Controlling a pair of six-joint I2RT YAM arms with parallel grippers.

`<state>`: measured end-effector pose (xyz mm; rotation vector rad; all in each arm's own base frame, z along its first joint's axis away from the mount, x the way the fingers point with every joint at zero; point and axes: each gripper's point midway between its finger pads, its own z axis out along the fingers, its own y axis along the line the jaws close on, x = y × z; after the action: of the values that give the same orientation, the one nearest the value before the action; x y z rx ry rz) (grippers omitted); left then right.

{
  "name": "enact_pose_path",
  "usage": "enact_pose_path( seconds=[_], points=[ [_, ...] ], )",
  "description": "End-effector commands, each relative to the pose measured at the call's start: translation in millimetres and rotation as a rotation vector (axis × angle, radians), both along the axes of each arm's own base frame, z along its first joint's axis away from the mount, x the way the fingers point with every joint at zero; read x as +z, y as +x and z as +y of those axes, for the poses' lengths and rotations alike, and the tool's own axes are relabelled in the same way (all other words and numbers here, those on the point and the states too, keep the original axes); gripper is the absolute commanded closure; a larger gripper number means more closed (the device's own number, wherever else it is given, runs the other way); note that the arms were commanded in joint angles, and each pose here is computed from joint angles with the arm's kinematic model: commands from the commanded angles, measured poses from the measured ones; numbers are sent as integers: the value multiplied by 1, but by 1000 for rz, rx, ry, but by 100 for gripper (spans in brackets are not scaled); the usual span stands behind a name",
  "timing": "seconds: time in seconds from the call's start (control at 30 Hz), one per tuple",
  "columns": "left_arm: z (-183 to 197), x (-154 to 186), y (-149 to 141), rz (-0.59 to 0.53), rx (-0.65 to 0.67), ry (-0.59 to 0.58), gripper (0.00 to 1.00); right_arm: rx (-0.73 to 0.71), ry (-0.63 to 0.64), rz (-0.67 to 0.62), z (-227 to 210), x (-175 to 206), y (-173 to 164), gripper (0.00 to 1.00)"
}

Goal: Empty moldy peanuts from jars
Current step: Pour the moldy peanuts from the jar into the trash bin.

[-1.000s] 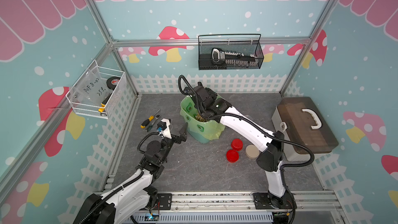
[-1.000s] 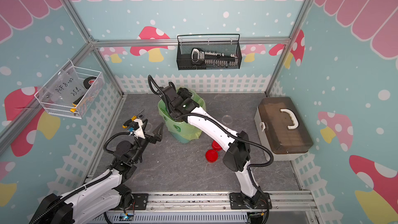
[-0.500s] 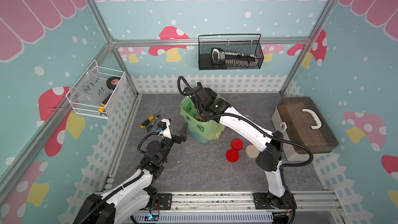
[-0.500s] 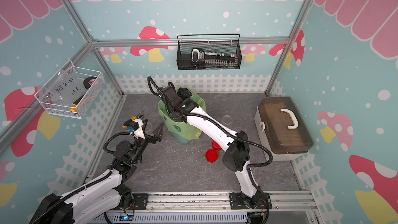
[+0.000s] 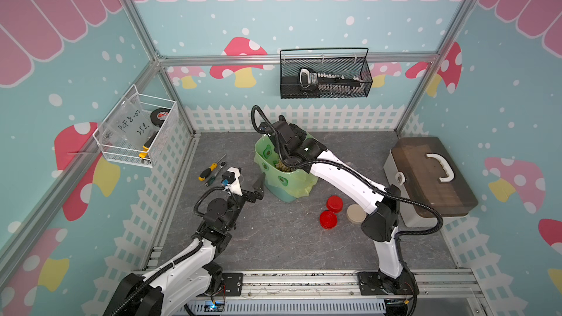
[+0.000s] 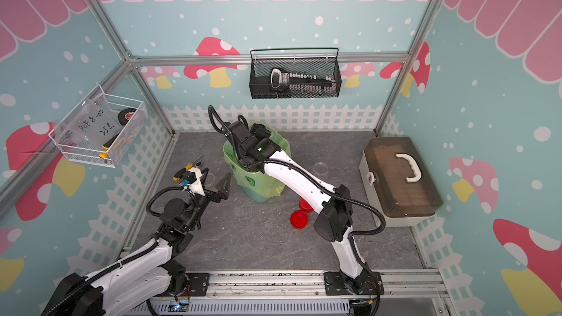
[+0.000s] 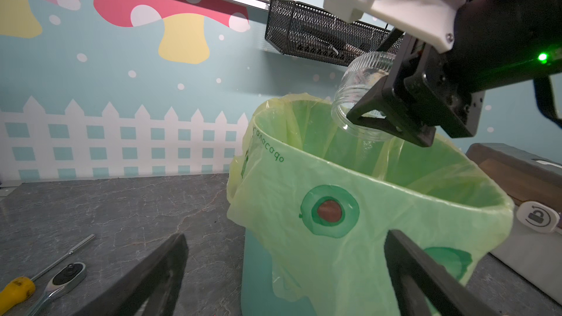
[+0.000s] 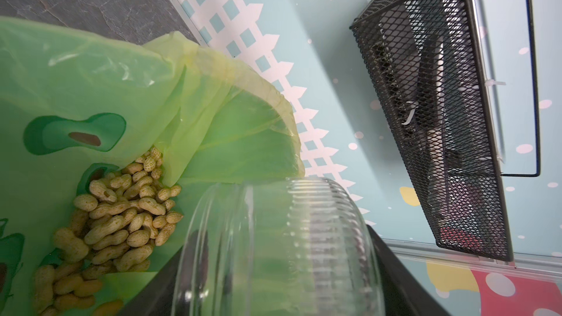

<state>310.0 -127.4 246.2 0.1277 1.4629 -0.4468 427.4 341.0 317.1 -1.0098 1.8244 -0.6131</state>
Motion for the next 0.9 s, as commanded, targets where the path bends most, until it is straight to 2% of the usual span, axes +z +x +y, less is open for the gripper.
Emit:
enact_pose_path(
  seconds=[0.0,0.53,0.7,0.73,0.87],
  points=[
    [0,18,1,-45,0,-13,1,10,115,-40,-1,35,-10,51],
    [0,18,2,-41,-4,-11,1,19,283,4,-9,47,-16,52],
    [-1,18,1,-42,-5,-11,1,31,370,52,-10,43,-15,52],
    [-1,18,2,-40,-5,-10,1,36,407,39,-17,58,-20,52],
    [-2,18,2,-38,-9,-9,1,40,472,65,-22,61,-21,52]
  ],
)
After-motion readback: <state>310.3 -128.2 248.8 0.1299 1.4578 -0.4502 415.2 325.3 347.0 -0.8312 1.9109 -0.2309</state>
